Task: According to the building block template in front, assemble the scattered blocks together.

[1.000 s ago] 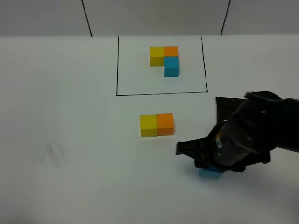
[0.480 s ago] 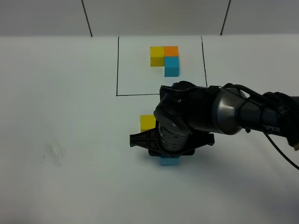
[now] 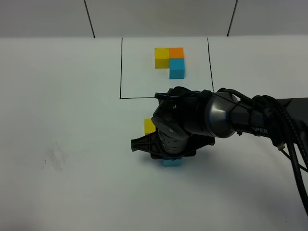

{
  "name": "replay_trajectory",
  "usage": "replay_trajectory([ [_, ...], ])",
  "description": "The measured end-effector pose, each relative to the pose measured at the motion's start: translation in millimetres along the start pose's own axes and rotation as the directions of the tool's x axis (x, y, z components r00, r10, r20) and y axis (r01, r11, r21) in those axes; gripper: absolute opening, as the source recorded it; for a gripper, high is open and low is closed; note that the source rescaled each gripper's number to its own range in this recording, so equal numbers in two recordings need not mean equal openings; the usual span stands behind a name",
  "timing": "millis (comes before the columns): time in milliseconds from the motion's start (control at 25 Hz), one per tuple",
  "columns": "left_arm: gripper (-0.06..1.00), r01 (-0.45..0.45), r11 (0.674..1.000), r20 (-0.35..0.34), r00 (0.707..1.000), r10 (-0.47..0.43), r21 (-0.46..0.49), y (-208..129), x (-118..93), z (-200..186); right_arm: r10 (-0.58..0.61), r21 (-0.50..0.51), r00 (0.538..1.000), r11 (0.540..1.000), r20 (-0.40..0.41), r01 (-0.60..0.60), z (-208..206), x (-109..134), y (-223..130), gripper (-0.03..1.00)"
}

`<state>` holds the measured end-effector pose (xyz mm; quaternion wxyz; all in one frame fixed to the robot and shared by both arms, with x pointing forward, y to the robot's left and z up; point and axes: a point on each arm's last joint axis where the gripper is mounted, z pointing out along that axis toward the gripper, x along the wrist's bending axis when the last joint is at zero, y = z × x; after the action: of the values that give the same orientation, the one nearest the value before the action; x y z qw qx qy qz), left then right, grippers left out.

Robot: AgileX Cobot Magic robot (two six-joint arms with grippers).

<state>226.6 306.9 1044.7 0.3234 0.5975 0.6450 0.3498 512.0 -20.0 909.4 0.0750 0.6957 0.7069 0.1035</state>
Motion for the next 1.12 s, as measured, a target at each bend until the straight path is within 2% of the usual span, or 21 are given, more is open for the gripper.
replay_trajectory([
  [320,0.68,0.000,1.000,0.000,1.000,0.000,0.000,0.0,0.0,0.0,0.001,0.011,0.999,1.000,0.047,-0.001,9.6,0.4,11.8,0.20],
  [1120,0.68,0.000,1.000,0.000,1.000,0.000,0.000,0.0,0.0,0.0,0.011,-0.015,0.999,1.000,0.040,-0.011,13.3,2.9,15.6,0.20],
])
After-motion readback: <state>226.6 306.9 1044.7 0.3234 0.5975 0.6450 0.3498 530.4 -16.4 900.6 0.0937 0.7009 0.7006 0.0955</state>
